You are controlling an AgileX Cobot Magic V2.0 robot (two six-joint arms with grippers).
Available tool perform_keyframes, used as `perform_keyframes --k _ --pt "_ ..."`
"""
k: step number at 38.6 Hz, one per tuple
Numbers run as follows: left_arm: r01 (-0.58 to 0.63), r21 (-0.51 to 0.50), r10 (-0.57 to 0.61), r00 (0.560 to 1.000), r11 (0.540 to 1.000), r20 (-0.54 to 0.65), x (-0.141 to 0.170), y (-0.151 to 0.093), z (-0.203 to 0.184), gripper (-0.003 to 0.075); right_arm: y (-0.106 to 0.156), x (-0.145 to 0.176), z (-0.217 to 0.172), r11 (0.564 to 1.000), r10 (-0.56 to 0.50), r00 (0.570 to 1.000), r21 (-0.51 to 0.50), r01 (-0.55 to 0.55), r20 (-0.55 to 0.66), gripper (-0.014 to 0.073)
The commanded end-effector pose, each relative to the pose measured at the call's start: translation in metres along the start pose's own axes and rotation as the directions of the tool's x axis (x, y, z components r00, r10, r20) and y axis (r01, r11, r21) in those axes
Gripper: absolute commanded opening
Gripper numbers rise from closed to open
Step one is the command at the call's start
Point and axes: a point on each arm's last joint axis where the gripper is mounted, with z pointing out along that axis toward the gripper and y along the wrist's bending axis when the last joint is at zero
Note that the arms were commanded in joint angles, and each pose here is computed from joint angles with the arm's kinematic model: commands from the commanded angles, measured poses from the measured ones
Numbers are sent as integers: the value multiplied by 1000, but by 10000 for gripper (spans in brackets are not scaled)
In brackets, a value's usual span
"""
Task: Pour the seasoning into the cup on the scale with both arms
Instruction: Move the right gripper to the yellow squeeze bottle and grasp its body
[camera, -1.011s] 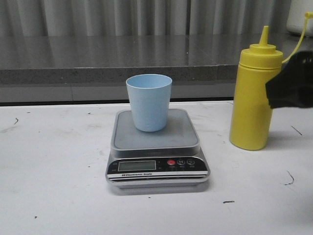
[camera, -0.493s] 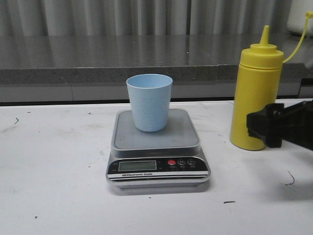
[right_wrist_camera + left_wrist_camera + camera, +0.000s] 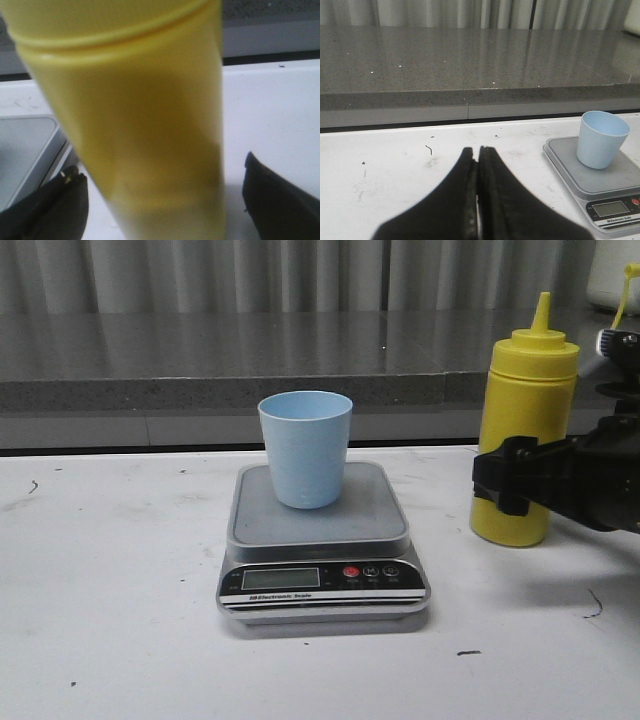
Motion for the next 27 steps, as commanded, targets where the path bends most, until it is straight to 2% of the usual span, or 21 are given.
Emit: perform_keyframes --k 1,16,18,22,23,27 --pt "20 5 -20 996 1000 91 -14 -1 -2 -20 5 -24 9 999 11 983 -34 -5 185 641" --pt "21 4 -21 996 1000 85 -12 -1 -1 -20 7 -24 30 999 14 978 -39 -6 210 622" --pt "21 4 -21 996 1000 85 -12 -1 -1 -20 7 -25 30 999 14 977 -40 -5 214 576" --pt "21 4 -21 996 1000 85 -12 -1 -1 -20 7 -25 30 999 14 976 -41 -5 216 391" --pt "21 4 -21 996 1000 85 -12 -1 -1 -20 7 -25 30 999 14 976 -41 -5 216 320" --pt "21 4 -21 996 1000 85 -12 -1 -1 -20 7 -26 29 999 13 976 -41 -4 219 187"
